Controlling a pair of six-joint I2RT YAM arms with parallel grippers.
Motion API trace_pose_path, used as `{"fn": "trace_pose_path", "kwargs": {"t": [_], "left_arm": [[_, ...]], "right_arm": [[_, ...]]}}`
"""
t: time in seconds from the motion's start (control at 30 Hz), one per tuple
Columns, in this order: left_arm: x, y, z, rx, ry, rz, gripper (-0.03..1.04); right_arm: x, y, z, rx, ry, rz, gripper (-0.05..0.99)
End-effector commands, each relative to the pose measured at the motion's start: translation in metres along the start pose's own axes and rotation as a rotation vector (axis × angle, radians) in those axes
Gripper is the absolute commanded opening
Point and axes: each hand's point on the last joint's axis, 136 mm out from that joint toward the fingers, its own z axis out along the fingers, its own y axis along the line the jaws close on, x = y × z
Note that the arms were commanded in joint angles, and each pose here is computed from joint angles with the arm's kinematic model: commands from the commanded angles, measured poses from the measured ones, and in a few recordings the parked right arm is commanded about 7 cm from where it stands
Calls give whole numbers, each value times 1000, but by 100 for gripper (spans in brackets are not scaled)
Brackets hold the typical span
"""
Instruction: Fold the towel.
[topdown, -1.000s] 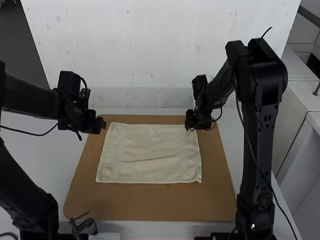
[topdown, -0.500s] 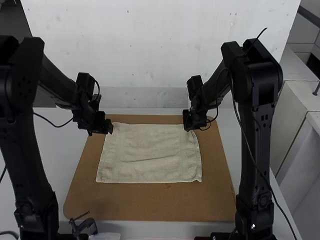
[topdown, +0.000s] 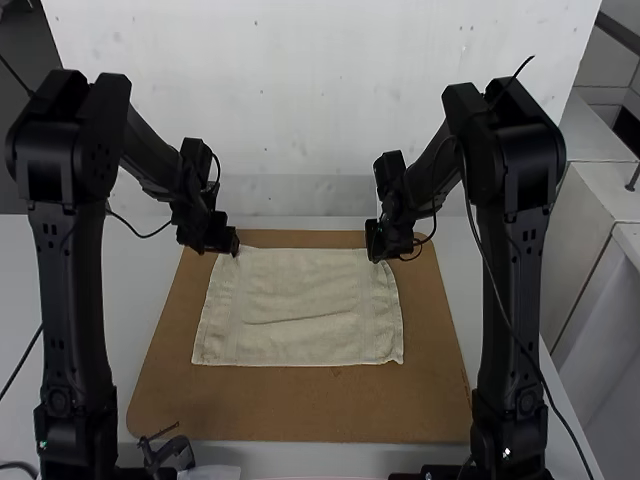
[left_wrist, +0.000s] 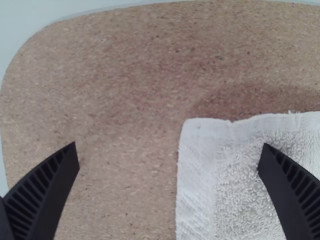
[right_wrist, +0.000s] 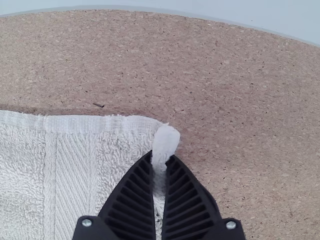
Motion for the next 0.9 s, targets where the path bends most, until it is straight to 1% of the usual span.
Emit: {"fn": "trace_pose_path", "kwargs": {"t": [0.0,0.03,0.1,0.13,0.17,0.3,0.4,0.73,0.83,0.87], "left_arm": [[16,-16,18,24,103,6,67],[19,-18,21,26,123,1,50],[25,-23,25,43,139,5,19],[26,-26,25,53,142,7,8],[28,-27,25,58,145,8,2],[28,-31,22,65,147,21,2],[21,-33,10,69,131,25,2],[-41,-30,-53,70,-61,1,2],[-58,-26,-75,69,-120,-30,2],[-64,-26,-84,68,-144,-30,2]], "right_arm": [[27,-21,13,56,77,9,2],[26,-22,12,57,73,12,2],[21,-24,8,57,61,15,2],[20,-24,6,56,58,16,2],[19,-25,5,57,55,17,2],[13,-27,1,57,37,25,2],[-1,-29,-4,63,4,44,2],[-64,-37,-31,88,-182,107,1],[-76,-39,-40,85,-230,124,2],[-80,-40,-44,86,-253,129,2]]}}
